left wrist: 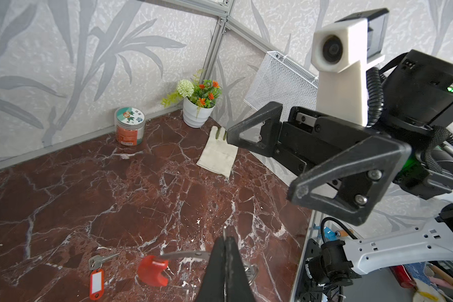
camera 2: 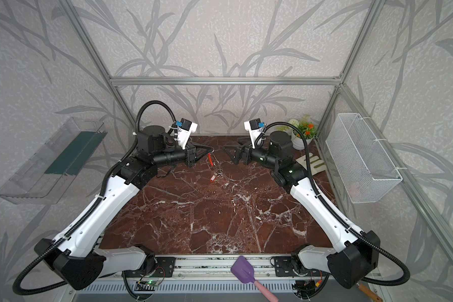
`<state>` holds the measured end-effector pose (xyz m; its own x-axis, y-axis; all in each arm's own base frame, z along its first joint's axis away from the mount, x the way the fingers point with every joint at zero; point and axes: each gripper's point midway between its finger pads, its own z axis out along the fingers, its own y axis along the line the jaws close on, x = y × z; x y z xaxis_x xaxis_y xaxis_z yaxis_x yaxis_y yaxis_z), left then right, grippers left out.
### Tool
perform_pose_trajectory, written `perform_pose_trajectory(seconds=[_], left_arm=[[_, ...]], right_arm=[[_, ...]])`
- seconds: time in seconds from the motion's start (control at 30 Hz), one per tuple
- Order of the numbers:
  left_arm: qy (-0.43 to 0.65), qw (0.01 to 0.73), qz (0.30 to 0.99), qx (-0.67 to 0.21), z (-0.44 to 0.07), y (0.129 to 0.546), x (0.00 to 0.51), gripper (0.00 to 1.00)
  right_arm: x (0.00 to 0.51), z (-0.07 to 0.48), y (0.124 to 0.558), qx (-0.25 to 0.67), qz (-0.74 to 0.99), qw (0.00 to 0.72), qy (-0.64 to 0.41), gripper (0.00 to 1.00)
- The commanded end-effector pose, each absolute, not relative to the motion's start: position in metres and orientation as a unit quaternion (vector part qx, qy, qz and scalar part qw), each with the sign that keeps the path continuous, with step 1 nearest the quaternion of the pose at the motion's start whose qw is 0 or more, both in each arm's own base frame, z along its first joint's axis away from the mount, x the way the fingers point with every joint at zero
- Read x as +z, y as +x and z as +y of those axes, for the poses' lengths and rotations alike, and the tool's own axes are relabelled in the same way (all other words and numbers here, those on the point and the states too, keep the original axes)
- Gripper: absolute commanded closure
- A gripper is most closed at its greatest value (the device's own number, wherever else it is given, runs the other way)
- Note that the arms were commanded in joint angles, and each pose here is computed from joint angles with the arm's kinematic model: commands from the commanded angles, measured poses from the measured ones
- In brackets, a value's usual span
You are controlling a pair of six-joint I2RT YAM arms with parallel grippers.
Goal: Put the keys on the keyring
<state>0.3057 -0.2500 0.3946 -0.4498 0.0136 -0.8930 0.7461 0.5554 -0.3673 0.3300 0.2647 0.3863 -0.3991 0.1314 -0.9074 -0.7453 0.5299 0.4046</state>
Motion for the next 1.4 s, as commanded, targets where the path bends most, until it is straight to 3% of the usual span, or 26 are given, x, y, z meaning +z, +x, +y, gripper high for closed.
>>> perform_pose_trajectory(seconds=[0.0,0.4,0.73,0.83,1.07,1.23,1.37], left_arm=[[0.252,0.493,0.748,-0.366,-0.238,0.302,0.404,1.00],[0.229,0.503,0.761,-0.340,-0.220,0.292,0.396,1.00],[0.225,0.492,0.754,-0.372,-0.223,0.276,0.391,1.00],[0.219,0.490,0.761,-0.365,-0.221,0.278,0.386,1.00],[0.194,0.486,0.788,-0.325,-0.210,0.290,0.376,1.00],[0.179,0.491,0.800,-0.294,-0.200,0.296,0.374,1.00],[0.175,0.491,0.808,-0.276,-0.193,0.294,0.371,1.00]], right_arm=[[0.366,0.257,0.343,0.398,0.750,0.492,-0.190,0.01],[0.283,0.218,0.361,0.288,0.844,0.444,-0.087,0.01],[0.214,0.146,0.355,0.119,0.914,0.387,-0.014,0.01],[0.203,0.135,0.354,0.121,0.916,0.382,-0.002,0.01],[0.177,0.146,0.356,0.149,0.925,0.348,-0.009,0.01],[0.157,0.183,0.362,0.165,0.931,0.322,-0.055,0.00],[0.144,0.221,0.372,0.179,0.933,0.297,-0.098,0.12]])
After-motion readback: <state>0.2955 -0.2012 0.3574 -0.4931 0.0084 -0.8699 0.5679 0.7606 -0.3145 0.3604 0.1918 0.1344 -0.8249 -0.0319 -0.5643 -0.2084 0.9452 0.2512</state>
